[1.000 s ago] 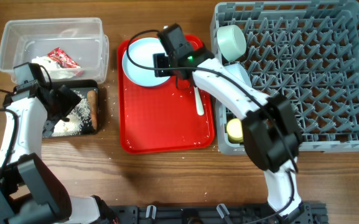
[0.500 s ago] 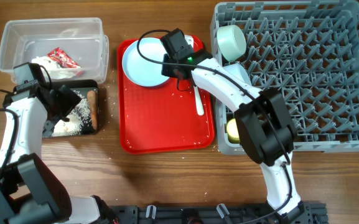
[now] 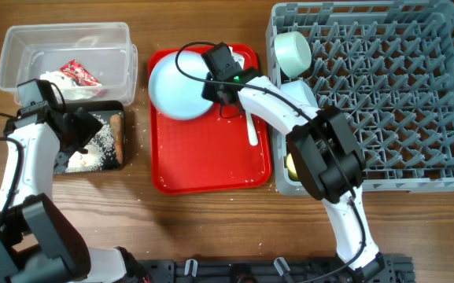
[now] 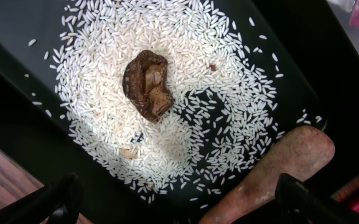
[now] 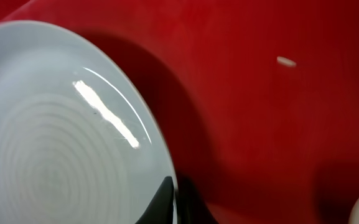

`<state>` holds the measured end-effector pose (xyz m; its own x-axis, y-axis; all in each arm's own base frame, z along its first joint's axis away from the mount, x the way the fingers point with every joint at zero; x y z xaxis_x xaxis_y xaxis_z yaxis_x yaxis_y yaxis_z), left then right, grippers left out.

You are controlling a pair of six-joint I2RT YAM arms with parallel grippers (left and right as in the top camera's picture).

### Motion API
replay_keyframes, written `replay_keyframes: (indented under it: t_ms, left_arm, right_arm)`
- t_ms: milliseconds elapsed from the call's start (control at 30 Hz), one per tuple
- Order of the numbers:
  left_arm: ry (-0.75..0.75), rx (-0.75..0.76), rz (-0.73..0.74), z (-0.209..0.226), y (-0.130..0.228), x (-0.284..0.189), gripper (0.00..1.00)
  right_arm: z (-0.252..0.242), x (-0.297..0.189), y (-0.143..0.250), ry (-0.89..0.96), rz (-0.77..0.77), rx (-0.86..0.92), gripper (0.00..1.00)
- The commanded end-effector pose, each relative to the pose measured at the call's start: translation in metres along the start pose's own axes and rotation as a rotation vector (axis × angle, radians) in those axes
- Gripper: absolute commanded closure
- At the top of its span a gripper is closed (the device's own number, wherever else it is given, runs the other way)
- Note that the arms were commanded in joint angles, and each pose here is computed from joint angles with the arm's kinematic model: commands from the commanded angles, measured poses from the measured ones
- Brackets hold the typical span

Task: Sort waste into correct bins and load items into the dishwasher rack
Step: 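Grasp the light-blue plate rim with the right gripper and lift, then set the plate upright in the dish rack and open the right gripper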

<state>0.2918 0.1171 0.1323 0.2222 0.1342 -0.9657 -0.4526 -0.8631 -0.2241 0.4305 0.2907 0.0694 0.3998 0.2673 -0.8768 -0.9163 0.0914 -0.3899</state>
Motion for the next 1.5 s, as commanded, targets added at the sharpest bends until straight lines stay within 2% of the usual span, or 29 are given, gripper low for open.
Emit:
replay_keyframes:
  t_ms: [0, 133, 200, 267, 400, 433, 500, 600, 733, 867, 1100, 1467]
  left_arm:
    - [0.003, -0.001, 0.002, 0.001, 0.0, 0.0, 0.0]
    - [0.003, -0.001, 0.002, 0.001, 0.0, 0.0, 0.0]
    - [0.003, -0.001, 0.002, 0.001, 0.0, 0.0, 0.0]
    - [0.003, -0.001, 0.002, 0.001, 0.0, 0.0, 0.0]
    - [0.003, -0.001, 0.002, 0.001, 0.0, 0.0, 0.0]
    - [0.003, -0.001, 0.002, 0.001, 0.0, 0.0, 0.0]
    - [0.003, -0.001, 0.002, 0.001, 0.0, 0.0, 0.0]
    - [0.003, -0.001, 0.002, 0.001, 0.0, 0.0, 0.0]
    - [0.003, -0.001, 0.002, 0.001, 0.0, 0.0, 0.0]
    - [0.003, -0.001, 0.002, 0.001, 0.0, 0.0, 0.0]
    - [0.003, -0.001, 0.002, 0.001, 0.0, 0.0, 0.0]
    - [0.003, -0.001, 0.002, 0.001, 0.0, 0.0, 0.0]
  right_arm:
    - [0.0, 0.008, 0.014, -0.033, 0.095, 0.009, 0.95]
    - [-0.005, -0.004, 0.01, -0.043, 0.122, 0.01, 0.96]
    - [-0.005, -0.018, 0.001, -0.078, 0.11, -0.065, 0.96]
    - [-0.007, -0.044, -0.016, -0.097, 0.059, -0.186, 0.96]
    - [-0.015, -0.11, -0.048, -0.02, -0.098, -0.306, 0.96]
    - [-0.017, -0.147, -0.06, 0.036, -0.187, -0.369, 0.96]
    - [-0.021, -0.18, -0.068, 0.104, -0.265, -0.409, 0.96]
    - [-0.037, -0.246, -0.08, 0.303, -0.423, -0.429, 0.96]
    - [-0.07, -0.334, -0.086, 0.675, -0.63, -0.351, 0.96]
    - [-0.094, -0.383, -0.083, 0.976, -0.696, -0.3, 0.96]
    - [-0.135, -0.372, -0.099, 1.218, -0.467, -0.48, 0.96]
    - [-0.184, -0.273, -0.125, 1.236, -0.076, -0.77, 0.96]
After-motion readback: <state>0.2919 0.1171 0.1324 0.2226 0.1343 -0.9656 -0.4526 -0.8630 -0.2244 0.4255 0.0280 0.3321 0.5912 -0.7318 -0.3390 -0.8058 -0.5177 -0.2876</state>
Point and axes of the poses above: each gripper's point midway between its finger pads, its own x axis out along the fingers, its own z axis along the line the jaws close on, y = z × x, the point moved 7 cm from there along -x, back along the fingers, and after that the axes turned 10 degrees about -x, right-handed, at the moved point
